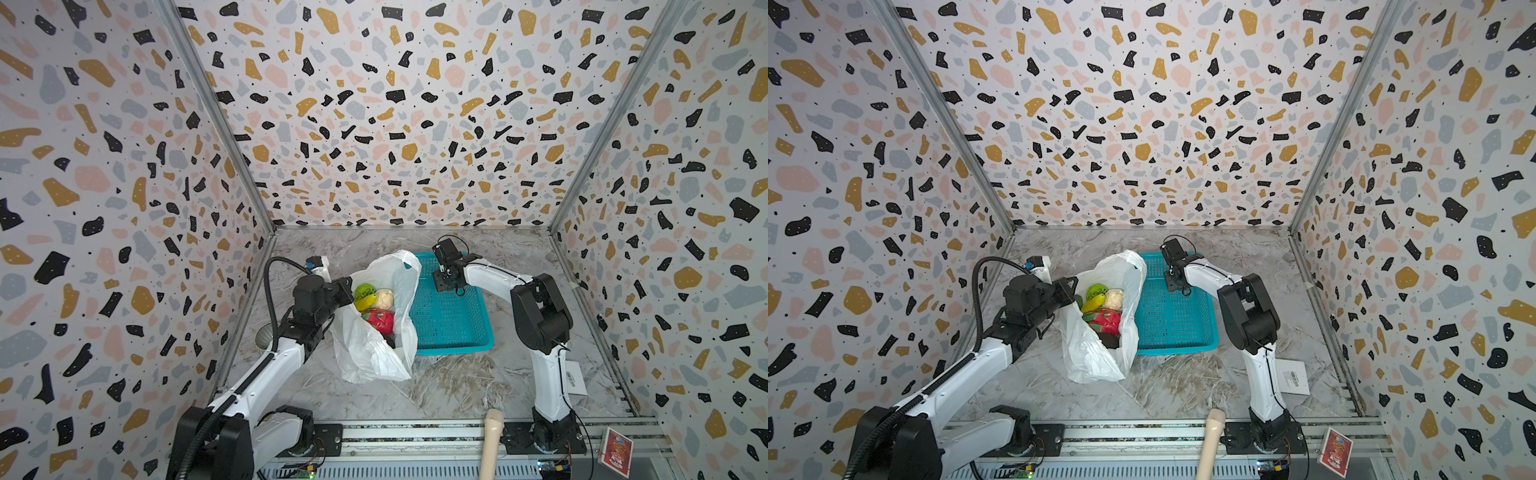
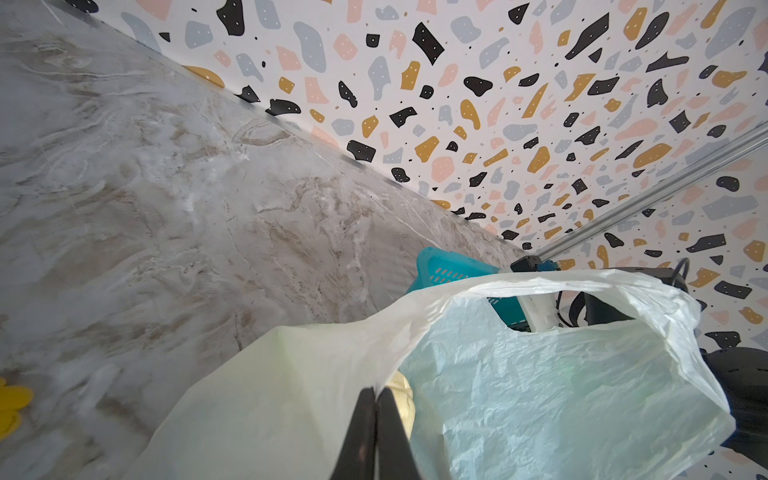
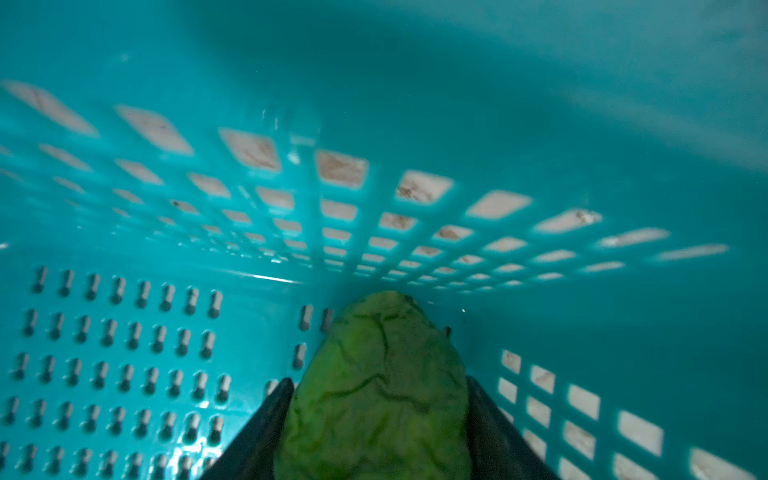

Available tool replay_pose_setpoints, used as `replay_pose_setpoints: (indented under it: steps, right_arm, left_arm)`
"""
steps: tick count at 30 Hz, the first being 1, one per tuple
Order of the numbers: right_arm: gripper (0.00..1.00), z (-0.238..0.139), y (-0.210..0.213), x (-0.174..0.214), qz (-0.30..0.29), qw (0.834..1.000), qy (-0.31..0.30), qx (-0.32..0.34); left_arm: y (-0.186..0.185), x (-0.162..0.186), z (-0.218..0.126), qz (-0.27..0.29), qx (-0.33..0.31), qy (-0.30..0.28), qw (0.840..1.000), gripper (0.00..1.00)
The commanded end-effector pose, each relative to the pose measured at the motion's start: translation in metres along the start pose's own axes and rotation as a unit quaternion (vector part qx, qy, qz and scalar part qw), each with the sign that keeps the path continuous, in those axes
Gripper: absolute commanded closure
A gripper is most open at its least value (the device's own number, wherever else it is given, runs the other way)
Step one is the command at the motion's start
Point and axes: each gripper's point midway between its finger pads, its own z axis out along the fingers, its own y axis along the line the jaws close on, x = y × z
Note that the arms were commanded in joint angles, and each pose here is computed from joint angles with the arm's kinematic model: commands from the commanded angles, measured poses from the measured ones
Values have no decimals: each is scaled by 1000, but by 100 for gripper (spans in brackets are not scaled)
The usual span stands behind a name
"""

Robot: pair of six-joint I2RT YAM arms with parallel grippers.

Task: Place the fruits into the plastic bag
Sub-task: 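Lower the right gripper and grasp one dark-green fruit in the basket, then carry the dark-green fruit into the bag and release it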

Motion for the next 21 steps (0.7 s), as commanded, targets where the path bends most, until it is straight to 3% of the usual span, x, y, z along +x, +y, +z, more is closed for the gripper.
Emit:
replay_pose_setpoints:
  steps: [1, 6, 11, 14, 18, 21]
  right_arm:
    - [51, -13, 1, -8, 10, 1000, -19, -16]
    - [57, -46, 3, -16, 20, 997, -57, -46]
    - [57, -119, 12, -32, 34, 985, -136, -103]
    - [57, -181, 30, -40, 20, 963, -218, -154]
    - [55, -263, 59, -44, -17, 919, -328, -218]
    - [55, -300, 87, -39, -38, 891, -361, -271]
  left_arm:
    - [-7, -7, -2, 8, 13, -15, 1000, 100]
    - [-7, -7, -1, 10, 12, -13, 1000, 100]
    - [-6, -6, -1, 10, 12, -13, 1000, 100]
    - [-5, -4, -1, 10, 13, -12, 1000, 100]
    - [-7, -4, -1, 10, 16, -13, 1000, 100]
    - [-7, -4, 0, 10, 15, -13, 1000, 100]
